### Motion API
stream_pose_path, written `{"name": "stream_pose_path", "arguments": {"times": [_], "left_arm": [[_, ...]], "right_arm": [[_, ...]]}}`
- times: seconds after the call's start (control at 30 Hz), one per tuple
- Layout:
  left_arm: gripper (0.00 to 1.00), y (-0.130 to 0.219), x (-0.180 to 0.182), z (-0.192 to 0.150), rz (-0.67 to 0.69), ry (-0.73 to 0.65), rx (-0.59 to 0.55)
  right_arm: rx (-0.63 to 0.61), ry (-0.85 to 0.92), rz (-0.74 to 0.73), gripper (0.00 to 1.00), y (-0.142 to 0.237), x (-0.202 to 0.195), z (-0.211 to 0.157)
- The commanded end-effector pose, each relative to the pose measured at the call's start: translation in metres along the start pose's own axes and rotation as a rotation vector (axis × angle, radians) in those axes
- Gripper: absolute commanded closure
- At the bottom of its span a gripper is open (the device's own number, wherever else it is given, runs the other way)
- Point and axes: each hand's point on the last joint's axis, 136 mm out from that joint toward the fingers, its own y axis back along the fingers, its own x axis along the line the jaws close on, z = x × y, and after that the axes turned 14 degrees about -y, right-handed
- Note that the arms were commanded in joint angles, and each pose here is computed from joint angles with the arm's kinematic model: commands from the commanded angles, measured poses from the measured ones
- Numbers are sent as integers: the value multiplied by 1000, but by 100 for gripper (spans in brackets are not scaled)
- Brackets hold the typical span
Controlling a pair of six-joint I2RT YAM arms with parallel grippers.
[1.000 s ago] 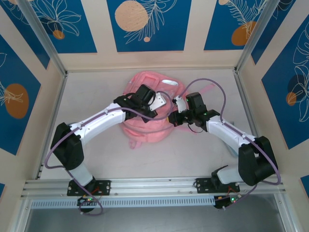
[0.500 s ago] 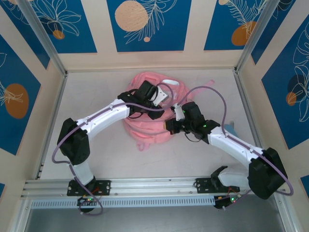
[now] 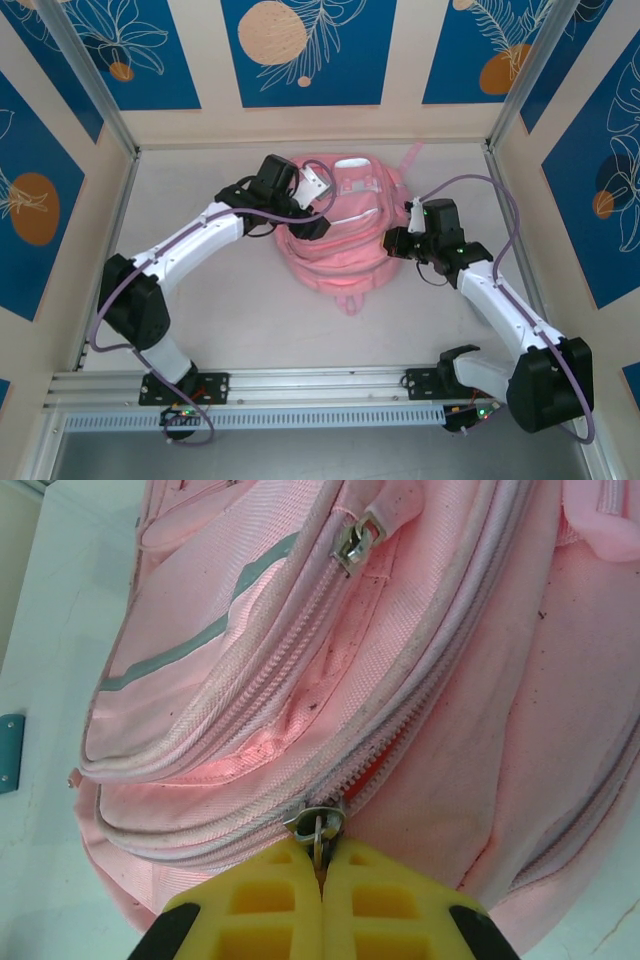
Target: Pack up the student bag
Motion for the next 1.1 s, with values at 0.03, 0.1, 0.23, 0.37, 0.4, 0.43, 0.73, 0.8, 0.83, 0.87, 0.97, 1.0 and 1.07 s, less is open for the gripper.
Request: {"name": "stream_pose_path", "arguments": {"times": [0.03,0.1,0.23,0.37,0.4,0.43,0.73,0.8,0.83,0.87,0.97,1.0,1.07], "left_arm": [[37,-16,-24,-7,-156,-44,18],[37,-23,-27,-10,-169,-50,30],[49,-34,-34,-22,-199,-84,77],[56,-43,-28,-32,-164,-108,124],[57,-45,-27,-32,-164,-107,122],[57,-46,-29,-31,-174,-107,119],[80,-57,-17,-24,-104,-139,122],[88,-58,-15,-18,-89,-138,103],[92,-59,-13,-17,-77,-136,99],[96,-59,-11,-15,-65,-134,94],[100,-59,-6,-7,-33,-114,67],[100,-58,-6,-4,-28,-105,54],[100,-57,-4,2,-12,-88,29]], "right_arm": [[-11,33,76,100,9,25,16],[-6,32,78,100,9,26,16],[-3,25,76,100,10,24,16],[6,20,84,100,10,26,15],[8,17,87,100,10,26,15],[10,16,88,100,10,26,15],[53,24,75,100,7,21,1],[70,30,59,100,4,17,-7],[74,32,52,100,3,15,-9],[82,35,43,100,2,13,-13],[107,49,31,100,0,13,-24],[119,57,29,100,-1,13,-30],[142,73,17,100,-5,14,-41]]}}
